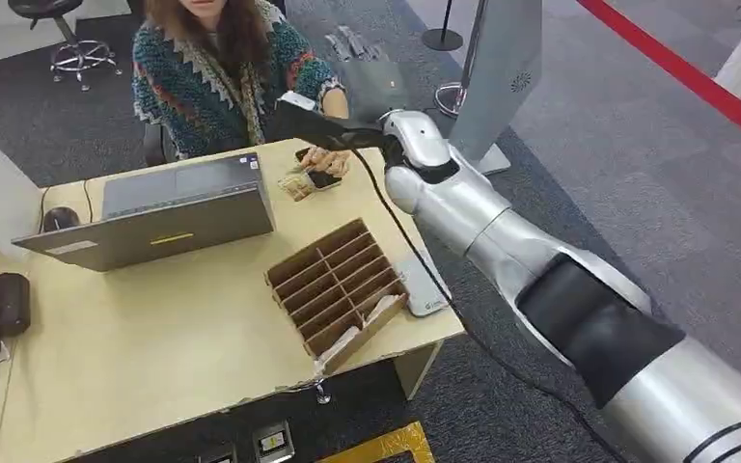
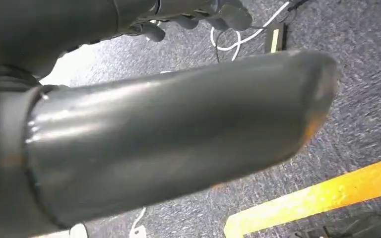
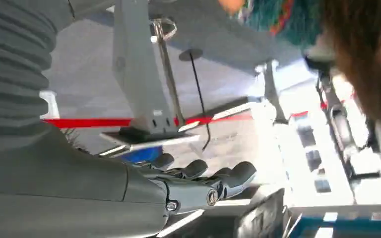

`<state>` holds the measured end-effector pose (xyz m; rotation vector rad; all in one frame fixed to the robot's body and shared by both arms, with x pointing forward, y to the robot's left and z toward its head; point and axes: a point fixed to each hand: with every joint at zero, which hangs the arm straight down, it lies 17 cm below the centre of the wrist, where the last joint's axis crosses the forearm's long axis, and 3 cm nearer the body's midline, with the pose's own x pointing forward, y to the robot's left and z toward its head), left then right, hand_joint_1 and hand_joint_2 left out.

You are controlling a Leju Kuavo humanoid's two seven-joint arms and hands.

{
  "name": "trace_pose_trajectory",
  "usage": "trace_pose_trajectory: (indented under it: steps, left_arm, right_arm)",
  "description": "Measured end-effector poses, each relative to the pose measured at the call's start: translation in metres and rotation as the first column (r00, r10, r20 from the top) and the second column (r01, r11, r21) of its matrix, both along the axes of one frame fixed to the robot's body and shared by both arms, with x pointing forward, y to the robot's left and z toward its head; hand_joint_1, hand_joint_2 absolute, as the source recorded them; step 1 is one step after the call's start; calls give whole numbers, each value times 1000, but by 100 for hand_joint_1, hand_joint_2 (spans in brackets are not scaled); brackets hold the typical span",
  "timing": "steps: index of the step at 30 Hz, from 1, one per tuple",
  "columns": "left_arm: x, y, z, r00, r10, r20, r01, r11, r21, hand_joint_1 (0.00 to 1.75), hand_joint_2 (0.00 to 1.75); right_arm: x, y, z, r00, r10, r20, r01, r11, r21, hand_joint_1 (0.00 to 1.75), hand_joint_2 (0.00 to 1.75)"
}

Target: Pass the card to the sensor for recognition and then transmit it.

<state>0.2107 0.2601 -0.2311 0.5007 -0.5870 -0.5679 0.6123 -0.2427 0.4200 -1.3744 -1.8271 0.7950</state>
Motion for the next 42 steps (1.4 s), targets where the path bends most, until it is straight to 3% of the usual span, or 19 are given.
trace_pose_trajectory:
  steps: [3,6,10,12,16,20,25,34,42]
  left_arm:
    - [-8,3,-2,1000,20,-2,-20,1000,-2,0,0]
    - [-12,5,-3,999,33,-6,-33,999,-3,0,0]
    - [-15,7,-4,999,51,-1,-51,999,-9,0,0]
    - [-18,10,-5,998,63,-4,-64,998,-8,0,0]
    - [-18,11,-4,998,65,6,-65,998,-12,0,0]
    - [-26,15,-7,998,70,2,-70,998,-7,0,0]
    - [-24,19,-6,998,67,15,-67,998,0,0,0]
    - [-36,32,-9,996,90,-5,-90,996,30,0,0]
    - [-41,36,-10,989,146,-22,-145,989,31,0,0]
  right_arm:
    - [-41,-27,64,965,-40,261,15,995,94,0,175]
    - [-68,-43,94,921,-64,384,14,991,131,0,175]
    - [-151,-73,134,784,-82,615,-19,988,156,0,175]
    - [-178,-83,150,728,-77,681,-36,988,150,0,175]
    - [-209,-114,143,689,-112,716,-38,981,189,0,175]
    - [-250,-153,146,618,-188,764,20,974,223,0,175]
    - [-282,-189,136,573,-265,775,96,962,257,0,175]
    - [-333,-277,89,543,-420,727,250,908,338,0,175]
    - [-335,-338,21,563,-583,586,515,802,303,0,175]
